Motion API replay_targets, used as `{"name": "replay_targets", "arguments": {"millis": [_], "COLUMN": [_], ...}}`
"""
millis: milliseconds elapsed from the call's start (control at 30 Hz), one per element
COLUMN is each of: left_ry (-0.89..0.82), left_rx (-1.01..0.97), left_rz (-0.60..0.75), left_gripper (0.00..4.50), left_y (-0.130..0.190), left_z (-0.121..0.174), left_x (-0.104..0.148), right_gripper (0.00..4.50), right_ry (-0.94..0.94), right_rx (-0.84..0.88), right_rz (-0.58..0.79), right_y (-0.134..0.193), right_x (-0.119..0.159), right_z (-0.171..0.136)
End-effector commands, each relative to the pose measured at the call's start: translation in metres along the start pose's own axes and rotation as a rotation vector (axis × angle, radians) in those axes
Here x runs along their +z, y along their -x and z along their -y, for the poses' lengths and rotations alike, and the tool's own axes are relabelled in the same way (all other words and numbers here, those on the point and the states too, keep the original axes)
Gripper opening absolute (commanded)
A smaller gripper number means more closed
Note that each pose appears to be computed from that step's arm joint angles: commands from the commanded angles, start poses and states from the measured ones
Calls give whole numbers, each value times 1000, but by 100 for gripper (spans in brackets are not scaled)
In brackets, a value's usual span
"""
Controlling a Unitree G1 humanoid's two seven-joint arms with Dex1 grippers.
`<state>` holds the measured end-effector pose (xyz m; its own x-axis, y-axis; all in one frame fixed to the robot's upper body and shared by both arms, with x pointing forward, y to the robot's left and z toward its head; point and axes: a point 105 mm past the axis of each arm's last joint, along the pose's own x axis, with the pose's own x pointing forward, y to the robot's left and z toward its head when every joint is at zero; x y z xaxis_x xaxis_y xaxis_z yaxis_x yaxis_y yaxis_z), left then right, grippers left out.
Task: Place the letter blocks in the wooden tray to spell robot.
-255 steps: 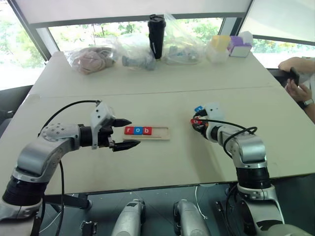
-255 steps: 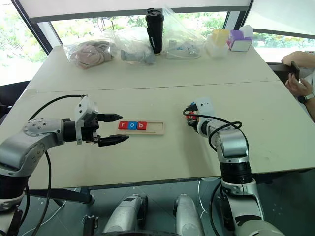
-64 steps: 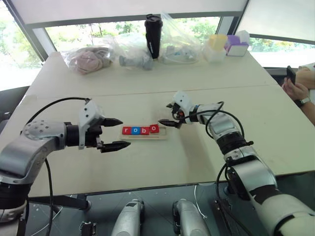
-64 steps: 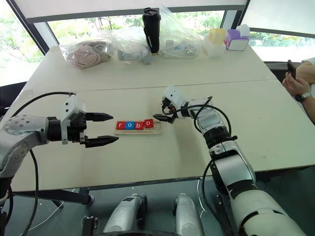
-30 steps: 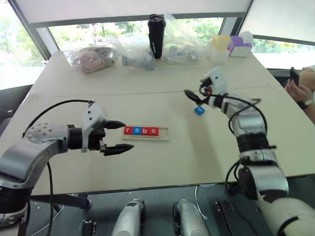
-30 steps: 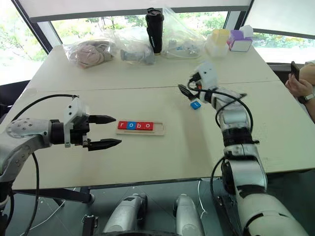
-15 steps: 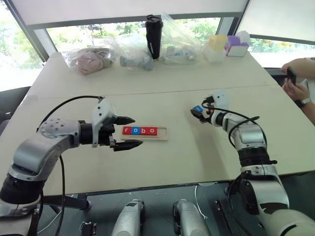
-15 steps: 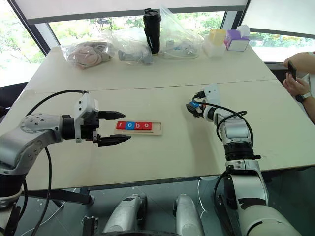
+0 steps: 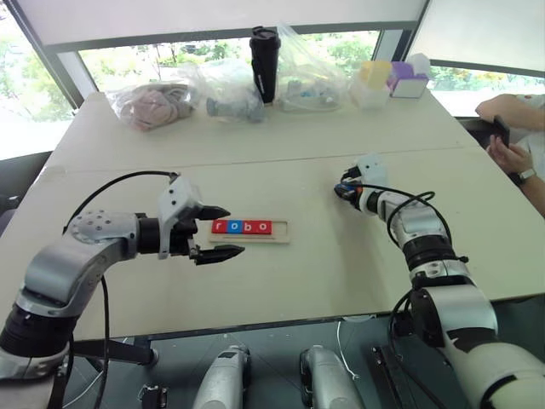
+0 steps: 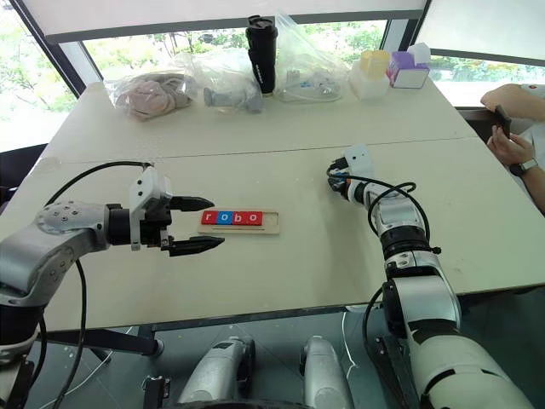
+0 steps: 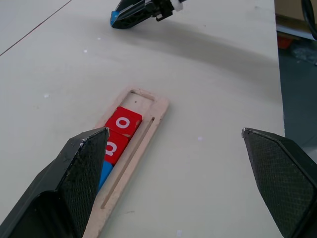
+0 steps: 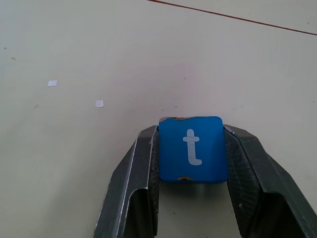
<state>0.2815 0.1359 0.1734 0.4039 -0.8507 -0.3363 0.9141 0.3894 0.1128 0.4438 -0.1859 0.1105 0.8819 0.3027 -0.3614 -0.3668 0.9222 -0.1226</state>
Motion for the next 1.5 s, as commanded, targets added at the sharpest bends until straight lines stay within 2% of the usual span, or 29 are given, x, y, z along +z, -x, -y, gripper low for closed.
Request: {"name": "replay_targets", "arguments": {"millis": [33,133,200,267,367,433,533,600,667,767,967,1033,1200,1300,1400,1500], "left_ry": [-55,-57,-62,-66,-69,-67,-65,-66,-67,-68,-74,-74,-70,-70,-78,-88], "left_rx": [18,16,15,14,8,-2,-15,-23,-28,-37,-38,-35,-30,-27,-36,-47], "left_rz": [25,24,23,21,21,25,26,27,28,27,20,18,12,10,8,-4], "left_gripper": [450,450,450,450,450,450,450,450,450,450,450,450,450,450,450,450], "left_y": [5,5,7,9,9,6,2,0,-1,-1,-2,-1,1,2,5,8], "left_z": [0,1,1,1,2,2,0,0,0,0,-2,-4,-5,-7,-6,-5], "left_x": [12,13,14,15,16,16,15,16,16,16,17,16,12,11,12,12], "right_gripper": [120,120,120,120,120,120,120,120,120,120,120,225,446,446,446,446], "right_ry": [33,5,-84,-186,-284,-289,-329,-356,-386,-384,-378,-383,-383,-352,-54,142], "right_rx": [7,-30,-82,-116,-147,-132,-64,-44,-48,-24,0,6,1,21,164,349], "right_rz": [37,61,98,101,69,38,-70,-123,-149,-137,-151,-158,-170,-132,65,108], "right_y": [5,15,34,53,74,84,92,96,99,101,100,100,99,101,115,130], "right_x": [16,26,44,50,45,38,12,-3,-11,-8,-11,-13,-15,-6,30,32], "right_z": [1,5,8,-1,-19,-42,-89,-108,-118,-129,-135,-137,-136,-125,-106,-101]}}
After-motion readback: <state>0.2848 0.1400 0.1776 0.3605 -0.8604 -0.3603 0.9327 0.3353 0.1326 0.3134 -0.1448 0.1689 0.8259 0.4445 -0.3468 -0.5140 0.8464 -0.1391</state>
